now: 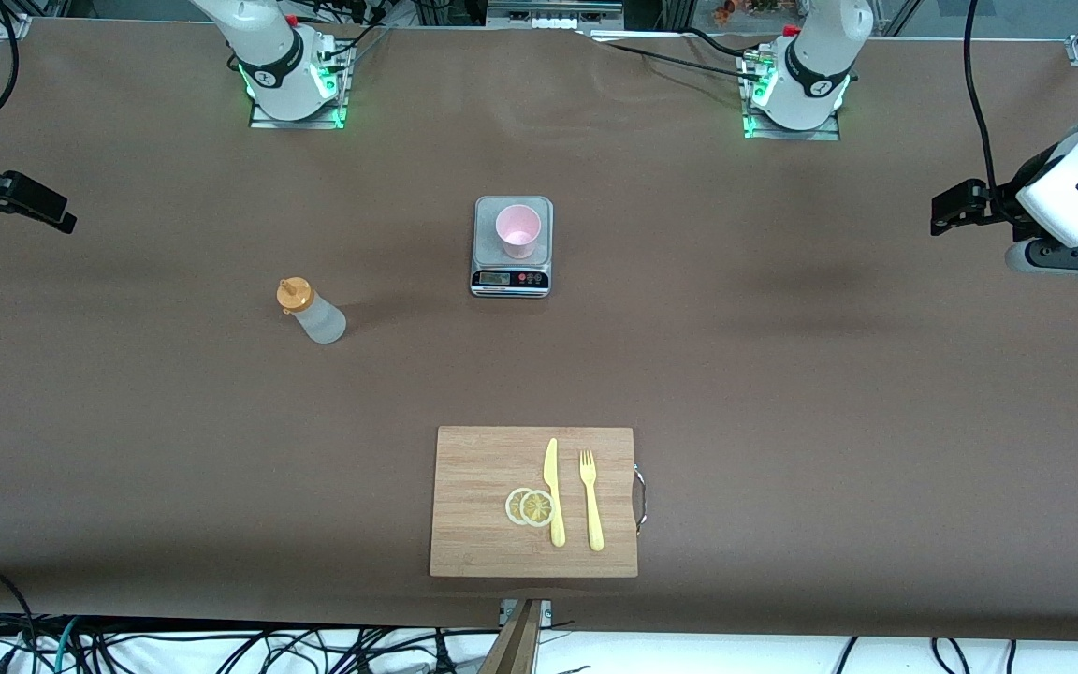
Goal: Add sauce to pink cup with both arms
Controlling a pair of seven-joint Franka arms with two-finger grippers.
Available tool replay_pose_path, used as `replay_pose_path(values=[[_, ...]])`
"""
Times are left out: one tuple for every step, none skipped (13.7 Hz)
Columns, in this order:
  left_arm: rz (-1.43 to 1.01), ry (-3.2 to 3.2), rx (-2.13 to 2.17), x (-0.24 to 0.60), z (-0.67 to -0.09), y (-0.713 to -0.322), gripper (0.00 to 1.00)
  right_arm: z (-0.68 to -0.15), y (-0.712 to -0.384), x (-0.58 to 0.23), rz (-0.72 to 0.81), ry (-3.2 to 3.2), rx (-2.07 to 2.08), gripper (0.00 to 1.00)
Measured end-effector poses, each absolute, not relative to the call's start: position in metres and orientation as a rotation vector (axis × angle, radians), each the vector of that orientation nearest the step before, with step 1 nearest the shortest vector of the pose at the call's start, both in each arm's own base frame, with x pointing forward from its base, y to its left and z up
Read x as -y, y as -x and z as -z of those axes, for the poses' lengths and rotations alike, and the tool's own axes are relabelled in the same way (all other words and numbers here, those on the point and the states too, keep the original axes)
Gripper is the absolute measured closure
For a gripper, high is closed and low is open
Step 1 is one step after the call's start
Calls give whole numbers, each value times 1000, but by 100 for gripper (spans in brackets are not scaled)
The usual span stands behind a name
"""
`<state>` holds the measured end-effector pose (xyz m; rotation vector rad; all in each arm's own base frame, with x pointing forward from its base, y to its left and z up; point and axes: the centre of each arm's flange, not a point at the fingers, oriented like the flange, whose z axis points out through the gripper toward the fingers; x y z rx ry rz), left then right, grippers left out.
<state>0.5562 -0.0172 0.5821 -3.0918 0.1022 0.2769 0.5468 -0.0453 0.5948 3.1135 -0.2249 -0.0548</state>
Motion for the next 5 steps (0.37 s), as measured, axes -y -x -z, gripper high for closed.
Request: replay_pose_path(values=[[-277,3092,-102,17,-582,-556,0,-595,-549,44,34,-3114,222,0],[-277,3092,-102,17,-582,-556,0,-596,-550,44,21,-3114,221,0],[-277,3092,-102,17,-582,-556,0,-596,-550,44,15,-3114,221,0],[-277,3092,-102,17,-582,-556,0,-597,-551,44,9,-3114,221,0],[-277,3092,-102,17,-582,-556,0,-596,-551,44,7,-3114,221,0]])
